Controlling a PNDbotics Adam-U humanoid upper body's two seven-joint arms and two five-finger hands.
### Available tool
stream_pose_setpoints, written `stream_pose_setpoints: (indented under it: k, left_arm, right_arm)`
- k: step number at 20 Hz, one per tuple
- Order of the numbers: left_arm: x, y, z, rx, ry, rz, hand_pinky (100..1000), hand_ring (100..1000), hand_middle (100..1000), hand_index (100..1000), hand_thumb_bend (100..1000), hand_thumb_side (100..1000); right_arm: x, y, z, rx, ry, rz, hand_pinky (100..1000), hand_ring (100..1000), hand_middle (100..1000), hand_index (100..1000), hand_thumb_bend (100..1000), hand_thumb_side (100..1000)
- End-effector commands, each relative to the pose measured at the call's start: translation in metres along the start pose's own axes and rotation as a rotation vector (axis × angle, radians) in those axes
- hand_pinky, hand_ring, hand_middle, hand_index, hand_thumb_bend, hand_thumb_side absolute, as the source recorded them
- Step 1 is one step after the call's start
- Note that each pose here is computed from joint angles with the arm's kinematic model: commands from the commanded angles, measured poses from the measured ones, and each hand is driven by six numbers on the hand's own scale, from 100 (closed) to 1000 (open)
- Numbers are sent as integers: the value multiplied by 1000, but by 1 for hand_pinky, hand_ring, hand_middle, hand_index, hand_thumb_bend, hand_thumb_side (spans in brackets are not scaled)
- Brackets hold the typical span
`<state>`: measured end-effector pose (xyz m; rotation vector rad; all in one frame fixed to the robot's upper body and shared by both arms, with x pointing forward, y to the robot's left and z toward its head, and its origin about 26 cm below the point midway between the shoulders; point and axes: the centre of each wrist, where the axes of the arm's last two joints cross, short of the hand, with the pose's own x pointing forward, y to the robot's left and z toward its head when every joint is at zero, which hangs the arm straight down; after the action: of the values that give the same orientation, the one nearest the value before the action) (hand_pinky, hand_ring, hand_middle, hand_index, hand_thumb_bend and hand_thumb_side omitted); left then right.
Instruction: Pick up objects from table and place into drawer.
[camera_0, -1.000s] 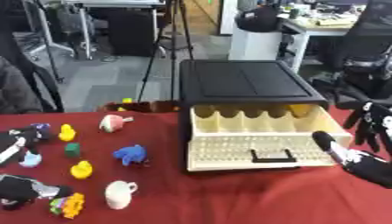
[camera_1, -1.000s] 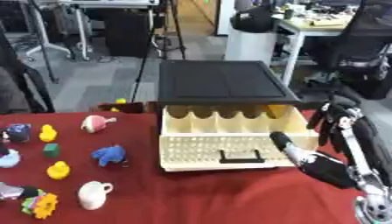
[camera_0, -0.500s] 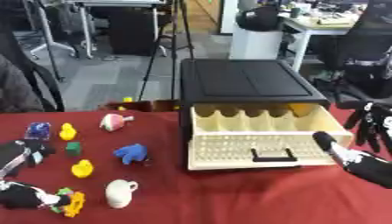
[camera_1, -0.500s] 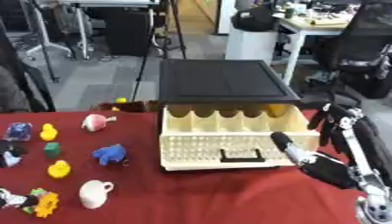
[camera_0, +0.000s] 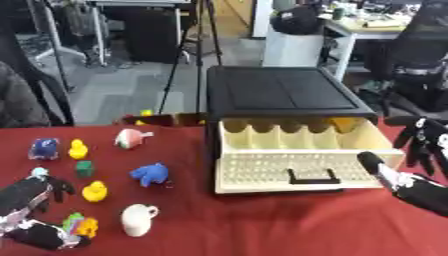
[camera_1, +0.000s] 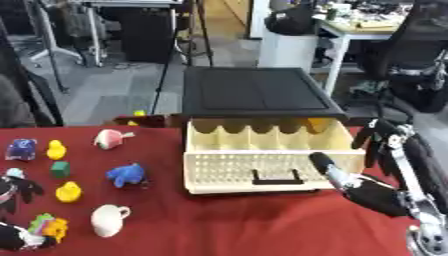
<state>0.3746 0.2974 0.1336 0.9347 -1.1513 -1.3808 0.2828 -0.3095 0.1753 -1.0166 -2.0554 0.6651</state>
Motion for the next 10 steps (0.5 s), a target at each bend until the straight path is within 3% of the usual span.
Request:
stream_pose_setpoints:
  k: [1,10]
  left_arm:
    - [-1,6,-1,27,20,-10,388,499,567,793,794,445]
    - [4,-6,-8,22,37,17,369,484,550,786,773,440]
  right_arm:
    - [4,-7,-3,-15,-26,2,100,291,427,743,607,712]
    - [5,-6,-3,-13,-28,-1,100,291,427,743,607,712]
